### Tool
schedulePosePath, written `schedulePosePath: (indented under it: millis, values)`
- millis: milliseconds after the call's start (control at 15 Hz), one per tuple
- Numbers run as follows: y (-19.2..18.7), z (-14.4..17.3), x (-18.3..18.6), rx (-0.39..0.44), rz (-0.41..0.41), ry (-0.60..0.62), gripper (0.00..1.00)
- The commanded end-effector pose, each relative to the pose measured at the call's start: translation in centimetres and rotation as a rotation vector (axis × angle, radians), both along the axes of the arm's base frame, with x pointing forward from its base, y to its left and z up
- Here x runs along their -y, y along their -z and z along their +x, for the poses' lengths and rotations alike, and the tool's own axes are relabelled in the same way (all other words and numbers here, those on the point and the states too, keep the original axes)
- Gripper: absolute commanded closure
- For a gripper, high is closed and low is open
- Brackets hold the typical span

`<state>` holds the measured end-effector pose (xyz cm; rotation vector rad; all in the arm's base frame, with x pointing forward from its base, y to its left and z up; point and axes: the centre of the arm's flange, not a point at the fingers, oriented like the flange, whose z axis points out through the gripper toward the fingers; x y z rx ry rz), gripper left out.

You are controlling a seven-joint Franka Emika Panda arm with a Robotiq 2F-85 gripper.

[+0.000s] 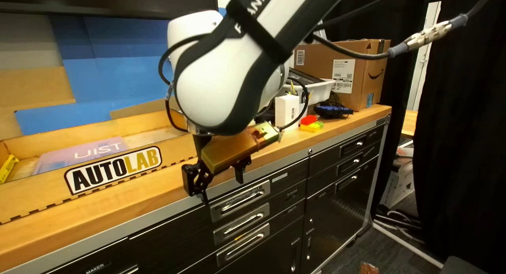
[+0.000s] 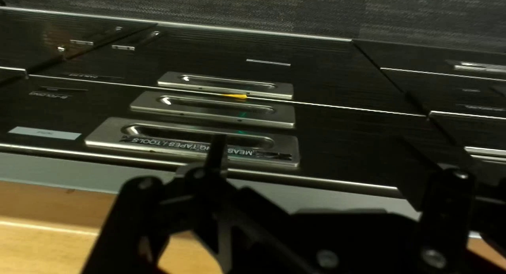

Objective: Put the blue object inside the drawer.

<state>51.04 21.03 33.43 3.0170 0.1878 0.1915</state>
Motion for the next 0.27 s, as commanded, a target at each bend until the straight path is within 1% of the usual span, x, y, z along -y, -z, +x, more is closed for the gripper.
schedulePosePath:
  millis: [0, 67, 200]
  values:
    - [-4.5, 0.1, 0.4, 0.008, -0.016, -0.008, 0.00]
    - [-2.1, 0.0, 0.2, 0.002, -0.007, -0.006, 0.00]
    - [-3.3, 0.0, 0.5, 0.012, -0.013, 0.001, 0.00]
